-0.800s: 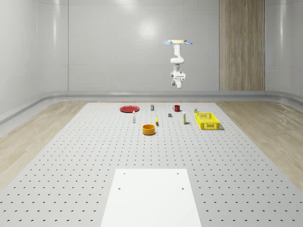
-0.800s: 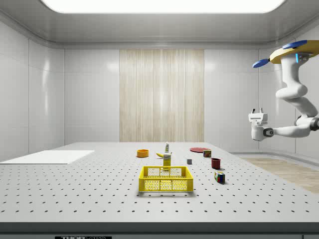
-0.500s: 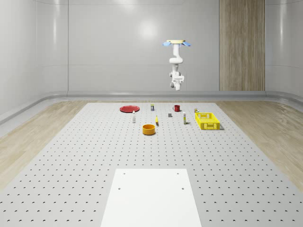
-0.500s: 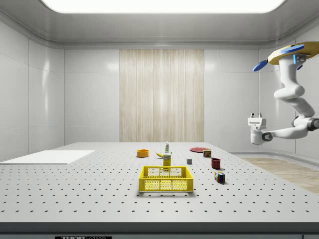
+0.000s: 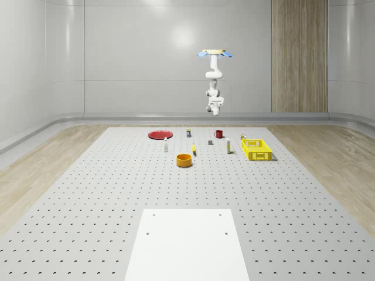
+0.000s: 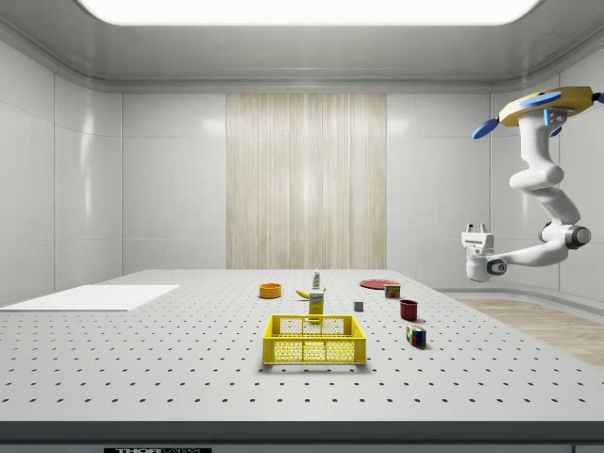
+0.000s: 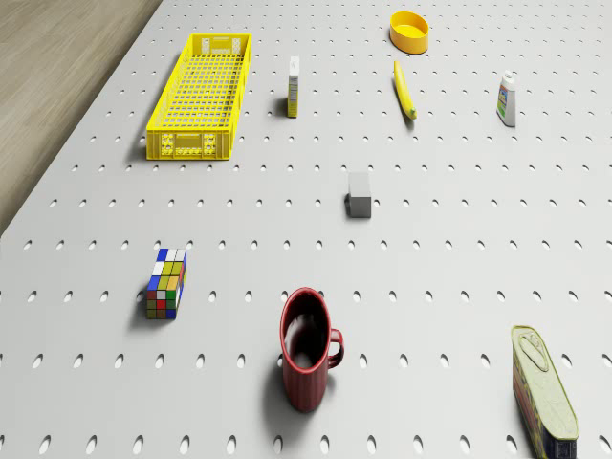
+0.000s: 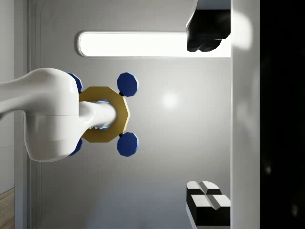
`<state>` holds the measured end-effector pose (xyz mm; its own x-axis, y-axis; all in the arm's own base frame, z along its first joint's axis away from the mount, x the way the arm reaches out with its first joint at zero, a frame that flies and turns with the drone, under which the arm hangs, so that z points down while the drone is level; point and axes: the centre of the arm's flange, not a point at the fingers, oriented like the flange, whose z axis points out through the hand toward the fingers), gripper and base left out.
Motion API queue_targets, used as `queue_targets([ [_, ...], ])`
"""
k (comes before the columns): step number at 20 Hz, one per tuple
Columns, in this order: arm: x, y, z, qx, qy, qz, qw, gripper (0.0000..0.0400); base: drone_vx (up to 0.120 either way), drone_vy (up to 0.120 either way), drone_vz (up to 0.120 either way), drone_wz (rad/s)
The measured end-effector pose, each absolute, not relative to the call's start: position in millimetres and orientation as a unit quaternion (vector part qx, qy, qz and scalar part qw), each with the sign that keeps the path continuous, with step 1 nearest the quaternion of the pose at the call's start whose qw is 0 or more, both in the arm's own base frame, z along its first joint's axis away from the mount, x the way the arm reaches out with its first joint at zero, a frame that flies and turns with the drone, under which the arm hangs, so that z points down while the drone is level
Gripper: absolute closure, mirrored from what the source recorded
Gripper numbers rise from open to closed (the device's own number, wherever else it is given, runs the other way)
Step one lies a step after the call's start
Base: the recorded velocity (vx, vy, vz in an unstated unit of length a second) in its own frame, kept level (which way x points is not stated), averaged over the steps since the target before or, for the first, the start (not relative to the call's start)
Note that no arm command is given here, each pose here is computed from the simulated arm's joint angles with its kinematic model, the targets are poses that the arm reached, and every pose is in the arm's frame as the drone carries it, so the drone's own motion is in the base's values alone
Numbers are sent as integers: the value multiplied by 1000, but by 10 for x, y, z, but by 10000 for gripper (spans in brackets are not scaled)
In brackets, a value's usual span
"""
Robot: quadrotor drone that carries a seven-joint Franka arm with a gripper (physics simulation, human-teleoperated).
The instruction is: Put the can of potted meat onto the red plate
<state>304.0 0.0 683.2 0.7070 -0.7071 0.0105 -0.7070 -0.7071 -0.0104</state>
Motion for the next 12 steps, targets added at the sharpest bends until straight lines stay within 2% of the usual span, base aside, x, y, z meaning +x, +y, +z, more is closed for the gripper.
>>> queue_targets([
  [2,3041,0,6862,-924,383,-8,3,0,20,-120,0,0],
  [12,3039,0,6909,-924,383,-11,4,0,120,-120,0,0],
])
